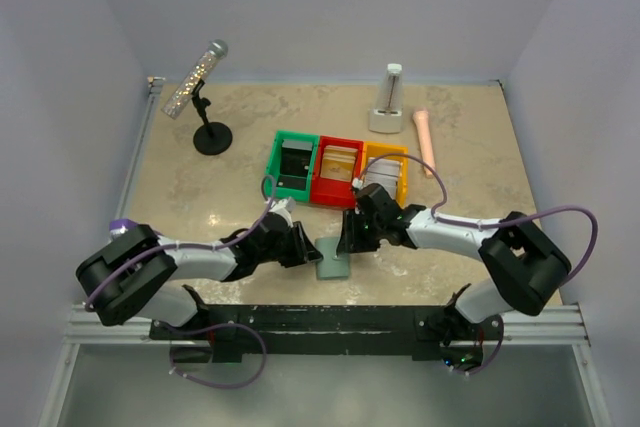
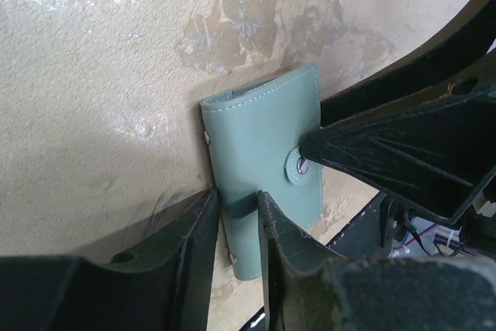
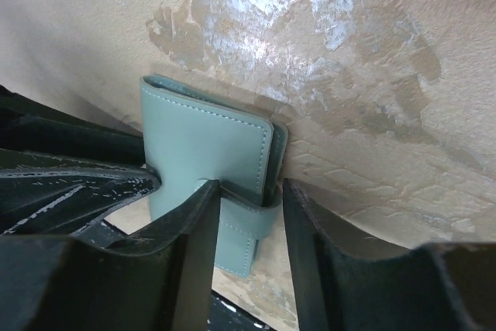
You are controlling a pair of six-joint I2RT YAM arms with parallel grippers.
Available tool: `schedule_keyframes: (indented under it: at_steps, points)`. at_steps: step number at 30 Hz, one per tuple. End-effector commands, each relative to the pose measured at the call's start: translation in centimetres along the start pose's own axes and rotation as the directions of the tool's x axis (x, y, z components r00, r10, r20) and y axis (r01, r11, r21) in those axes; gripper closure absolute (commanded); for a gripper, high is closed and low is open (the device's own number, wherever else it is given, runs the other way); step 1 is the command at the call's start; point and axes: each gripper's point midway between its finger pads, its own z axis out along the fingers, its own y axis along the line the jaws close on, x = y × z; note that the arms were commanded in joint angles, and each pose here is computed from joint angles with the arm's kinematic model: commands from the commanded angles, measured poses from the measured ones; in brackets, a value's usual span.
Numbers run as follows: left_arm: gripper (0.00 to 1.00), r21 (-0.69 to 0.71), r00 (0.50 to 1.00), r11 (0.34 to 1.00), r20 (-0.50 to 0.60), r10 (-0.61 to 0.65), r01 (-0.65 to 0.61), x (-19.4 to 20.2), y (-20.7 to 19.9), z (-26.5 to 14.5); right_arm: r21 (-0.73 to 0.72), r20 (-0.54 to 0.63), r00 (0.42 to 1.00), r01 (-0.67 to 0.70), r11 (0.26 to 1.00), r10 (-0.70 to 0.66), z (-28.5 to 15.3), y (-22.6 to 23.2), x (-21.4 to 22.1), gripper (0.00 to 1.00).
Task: Take the credit cards out of the card holder
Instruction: Open the card holder at the center of the board.
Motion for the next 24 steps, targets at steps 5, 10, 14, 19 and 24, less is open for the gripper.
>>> schedule_keyframes:
  at_steps: [5, 10, 14, 19, 24]
  points:
    - [0.74, -0.068, 0.999, 0.998, -0.033, -0.009, 0.007, 1.3, 2.3, 0.4, -0.077, 0.043, 0.999, -0.008, 0.997, 0.011, 0.0, 1.4, -1.6, 0.63]
    - [0.76, -0.080, 0.999, 0.997, -0.036, -0.012, 0.009, 1.4, 2.7, 0.5, -0.066, 0.053, 0.998, -0.012, 0.998, 0.016, -0.1, 0.9, -1.8, 0.57]
    - [0.76, -0.092, 0.999, 0.996, -0.039, -0.017, 0.013, 1.6, 3.1, 0.5, -0.042, 0.064, 0.998, -0.006, 0.999, 0.009, -0.2, 0.4, -2.1, 0.53]
    - [0.77, -0.099, 0.999, 0.995, -0.034, -0.018, 0.015, 1.5, 3.2, 0.5, -0.019, 0.091, 0.996, 0.012, 1.000, -0.011, -0.5, 0.1, -2.5, 0.52]
    - [0.77, -0.100, 0.999, 0.995, -0.035, -0.020, 0.016, 1.5, 3.3, 0.6, -0.032, 0.084, 0.996, 0.031, 0.999, -0.028, -0.4, 0.4, -2.6, 0.62]
